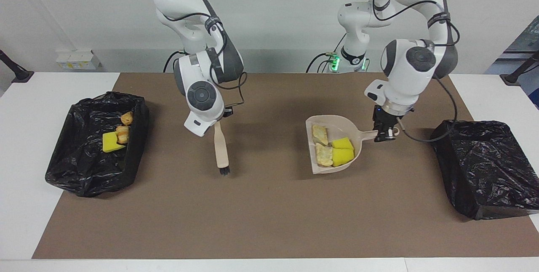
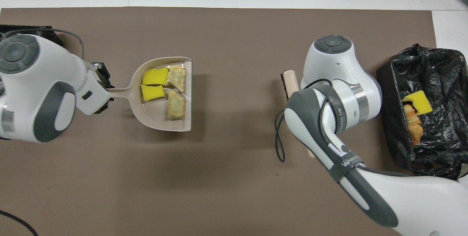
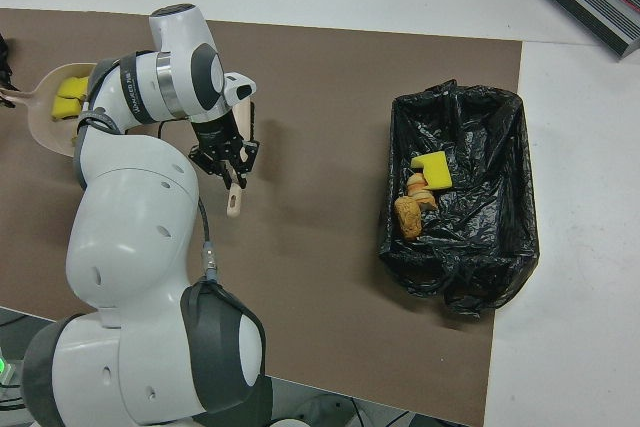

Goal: Sweep and dump trash in bin
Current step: 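Carry the loaded dustpan with the left gripper to the farther black bag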

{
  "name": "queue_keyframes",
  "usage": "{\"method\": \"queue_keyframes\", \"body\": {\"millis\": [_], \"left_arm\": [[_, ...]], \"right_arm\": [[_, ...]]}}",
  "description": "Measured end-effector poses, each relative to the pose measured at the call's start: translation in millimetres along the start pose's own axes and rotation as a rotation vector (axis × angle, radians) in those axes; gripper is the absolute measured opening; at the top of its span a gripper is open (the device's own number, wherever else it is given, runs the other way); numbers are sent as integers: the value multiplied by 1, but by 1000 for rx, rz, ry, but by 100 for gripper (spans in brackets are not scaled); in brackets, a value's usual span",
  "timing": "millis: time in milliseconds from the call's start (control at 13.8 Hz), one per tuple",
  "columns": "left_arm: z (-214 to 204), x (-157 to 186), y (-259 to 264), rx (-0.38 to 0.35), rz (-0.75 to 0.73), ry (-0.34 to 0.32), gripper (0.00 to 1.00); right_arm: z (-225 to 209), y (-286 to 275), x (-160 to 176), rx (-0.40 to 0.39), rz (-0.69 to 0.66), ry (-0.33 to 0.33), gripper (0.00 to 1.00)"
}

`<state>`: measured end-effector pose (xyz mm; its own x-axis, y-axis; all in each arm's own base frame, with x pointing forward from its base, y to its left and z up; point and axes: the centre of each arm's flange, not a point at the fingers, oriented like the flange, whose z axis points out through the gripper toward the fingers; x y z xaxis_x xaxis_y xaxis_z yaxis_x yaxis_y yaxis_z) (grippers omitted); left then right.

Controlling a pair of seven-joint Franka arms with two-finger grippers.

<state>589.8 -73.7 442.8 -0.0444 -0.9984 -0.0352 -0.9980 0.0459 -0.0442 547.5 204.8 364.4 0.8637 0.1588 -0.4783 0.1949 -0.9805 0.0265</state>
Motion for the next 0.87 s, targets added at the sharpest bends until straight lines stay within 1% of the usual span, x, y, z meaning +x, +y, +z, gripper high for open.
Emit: {"method": "queue_keyframes", "body": {"millis": [145, 290, 435, 507, 652, 797, 870], "left_arm": [[-17, -61, -4, 11, -56, -5, 33], [-41, -116, -9, 47, -85, -10, 33], [-61, -182, -7, 86, -126, -24, 33], [-67, -214, -4, 100, -118, -33, 33], [-73, -271, 3, 114, -116, -49, 33], [-74, -327, 10, 125, -150, -59, 33], [-71, -358, 12, 129, -169, -62, 33]], "right_arm": [[10, -48, -24, -13, 32, -20, 26], [16, -94, -51, 5, 68, -34, 26], [24, -136, -78, 26, 92, -28, 26], [31, -154, -91, 37, 98, -28, 26], [49, -183, -114, 27, 110, -31, 26], [75, -205, -127, 9, 110, -29, 26], [86, -213, -131, 15, 104, -35, 26]]}}
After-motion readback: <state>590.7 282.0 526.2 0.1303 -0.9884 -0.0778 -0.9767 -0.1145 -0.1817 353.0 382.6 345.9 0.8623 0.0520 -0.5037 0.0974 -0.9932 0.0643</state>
